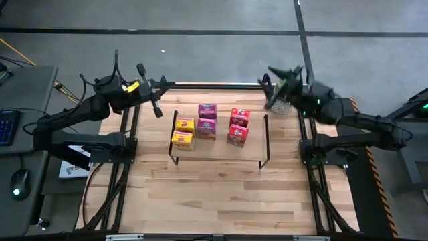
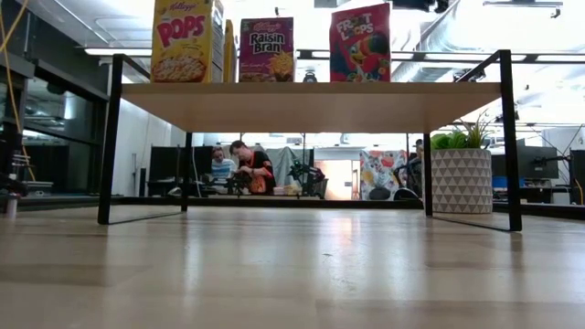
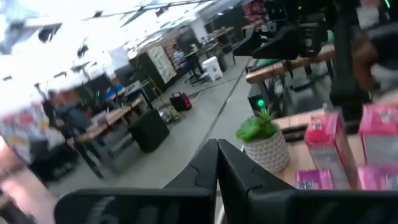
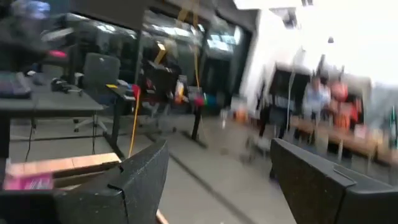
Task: Stack cereal on shelf
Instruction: Adjust the cereal boxes on the shelf
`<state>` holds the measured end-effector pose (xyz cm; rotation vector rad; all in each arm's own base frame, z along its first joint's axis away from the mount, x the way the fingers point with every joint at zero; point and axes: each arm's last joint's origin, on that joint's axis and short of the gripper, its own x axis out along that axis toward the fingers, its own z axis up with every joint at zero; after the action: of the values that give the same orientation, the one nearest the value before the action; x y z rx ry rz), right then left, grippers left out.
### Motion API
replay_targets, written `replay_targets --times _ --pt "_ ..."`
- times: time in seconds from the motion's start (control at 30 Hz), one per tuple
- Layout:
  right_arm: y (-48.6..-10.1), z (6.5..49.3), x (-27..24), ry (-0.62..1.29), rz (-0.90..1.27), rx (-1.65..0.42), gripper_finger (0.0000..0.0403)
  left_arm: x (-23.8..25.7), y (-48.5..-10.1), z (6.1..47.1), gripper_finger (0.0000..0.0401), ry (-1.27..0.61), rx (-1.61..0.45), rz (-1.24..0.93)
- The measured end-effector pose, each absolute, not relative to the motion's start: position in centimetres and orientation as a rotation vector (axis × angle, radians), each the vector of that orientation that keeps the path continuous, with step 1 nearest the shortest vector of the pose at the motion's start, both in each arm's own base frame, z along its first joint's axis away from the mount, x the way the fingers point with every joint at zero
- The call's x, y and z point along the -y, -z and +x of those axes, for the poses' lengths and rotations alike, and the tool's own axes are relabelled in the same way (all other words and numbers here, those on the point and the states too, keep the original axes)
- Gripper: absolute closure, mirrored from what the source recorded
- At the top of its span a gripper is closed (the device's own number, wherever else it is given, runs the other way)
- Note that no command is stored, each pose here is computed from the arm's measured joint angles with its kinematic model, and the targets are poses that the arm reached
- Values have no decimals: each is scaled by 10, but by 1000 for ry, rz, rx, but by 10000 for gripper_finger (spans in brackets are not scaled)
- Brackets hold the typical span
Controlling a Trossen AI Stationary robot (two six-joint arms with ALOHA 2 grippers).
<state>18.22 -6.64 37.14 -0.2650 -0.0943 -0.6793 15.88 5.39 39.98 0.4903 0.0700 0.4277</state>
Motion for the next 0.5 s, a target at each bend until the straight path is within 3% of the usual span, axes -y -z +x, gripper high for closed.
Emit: replay_targets --times 0.3,0.5 --pt "-446 194 87 691 282 144 128 -52 -404 148 401 -413 43 106" --pt "-471 218 86 514 561 253 128 -44 -411 132 401 -324 108 1"
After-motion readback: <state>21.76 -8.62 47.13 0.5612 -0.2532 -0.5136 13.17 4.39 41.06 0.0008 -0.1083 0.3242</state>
